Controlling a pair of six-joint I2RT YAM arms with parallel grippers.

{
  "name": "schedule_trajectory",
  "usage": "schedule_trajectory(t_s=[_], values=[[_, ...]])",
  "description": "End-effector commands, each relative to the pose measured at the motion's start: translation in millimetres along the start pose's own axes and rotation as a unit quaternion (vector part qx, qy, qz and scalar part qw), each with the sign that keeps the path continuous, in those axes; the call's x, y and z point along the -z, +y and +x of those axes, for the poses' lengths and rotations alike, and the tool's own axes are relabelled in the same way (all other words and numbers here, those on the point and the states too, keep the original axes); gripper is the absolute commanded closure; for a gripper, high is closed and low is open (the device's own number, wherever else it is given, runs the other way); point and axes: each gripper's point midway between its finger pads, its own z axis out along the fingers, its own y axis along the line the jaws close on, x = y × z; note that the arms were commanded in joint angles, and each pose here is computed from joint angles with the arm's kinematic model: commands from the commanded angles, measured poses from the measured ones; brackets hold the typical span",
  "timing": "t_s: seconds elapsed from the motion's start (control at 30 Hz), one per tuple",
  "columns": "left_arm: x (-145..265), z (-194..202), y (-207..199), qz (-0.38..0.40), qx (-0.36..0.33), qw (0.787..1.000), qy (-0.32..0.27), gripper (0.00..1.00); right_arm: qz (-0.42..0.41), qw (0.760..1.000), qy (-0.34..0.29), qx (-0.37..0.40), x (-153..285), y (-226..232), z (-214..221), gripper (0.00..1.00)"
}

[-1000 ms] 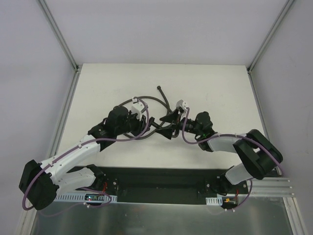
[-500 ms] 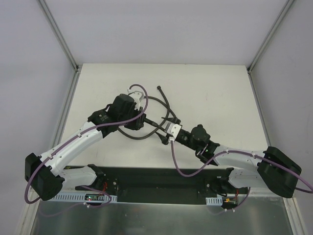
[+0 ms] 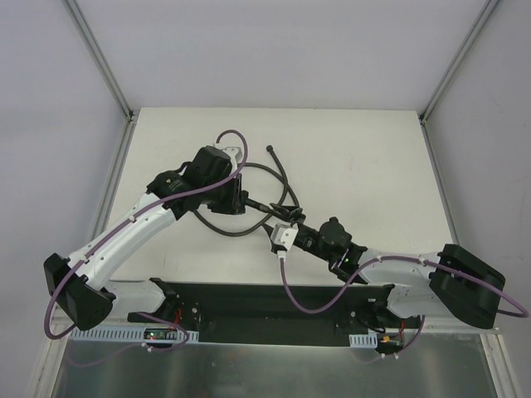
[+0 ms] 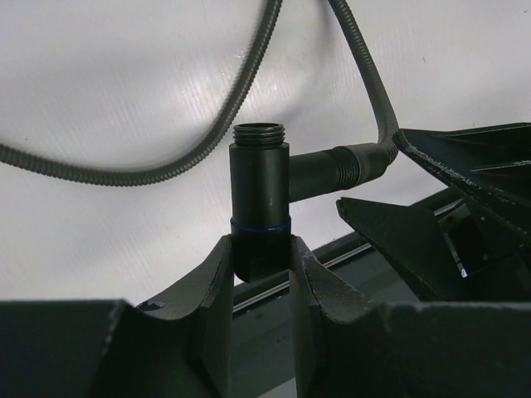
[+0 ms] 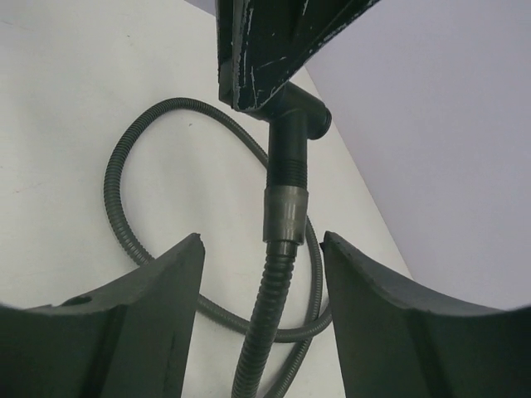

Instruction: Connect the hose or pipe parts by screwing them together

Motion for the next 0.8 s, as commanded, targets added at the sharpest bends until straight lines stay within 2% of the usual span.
schedule_trajectory(t_s=[0.0, 0.27, 0.53, 0.63, 0.67, 0.77], values=[[11.2, -4.2, -13.8, 0.025, 0.028, 0.999, 0.010, 1.00, 0.040, 0.998, -0.026, 0.028, -7.3, -13.3, -15.2, 0.43], [13.4, -2.5, -17.3, 0.030, 0.040, 0.999, 0.019, 1.00, 0.056, 0.997, -0.027, 0.047, -14.9, -17.3, -20.1, 0.55], [11.5, 1.7, -20.3, 0.038, 0.049, 0.998, 0.031, 1.00, 0.055, 0.997, -0.036, 0.042, -20.8, -14.5, -26.0, 0.59], [8.9, 3.2, -19.3, 0.036, 0.050, 0.998, 0.034, 1.00, 0.056, 0.997, -0.038, 0.034, -23.4, -15.3, -29.4, 0.72], [7.5, 4.1, -19.4, 0.037, 0.048, 0.998, 0.036, 1.00, 0.052, 0.997, -0.040, 0.029, -24.2, -14.4, -30.8, 0.83], [4.7, 2.4, -24.5, 0.059, 0.035, 0.997, 0.026, 1.00, 0.040, 0.998, -0.040, -0.013, -29.3, -12.4, -37.2, 0.99]])
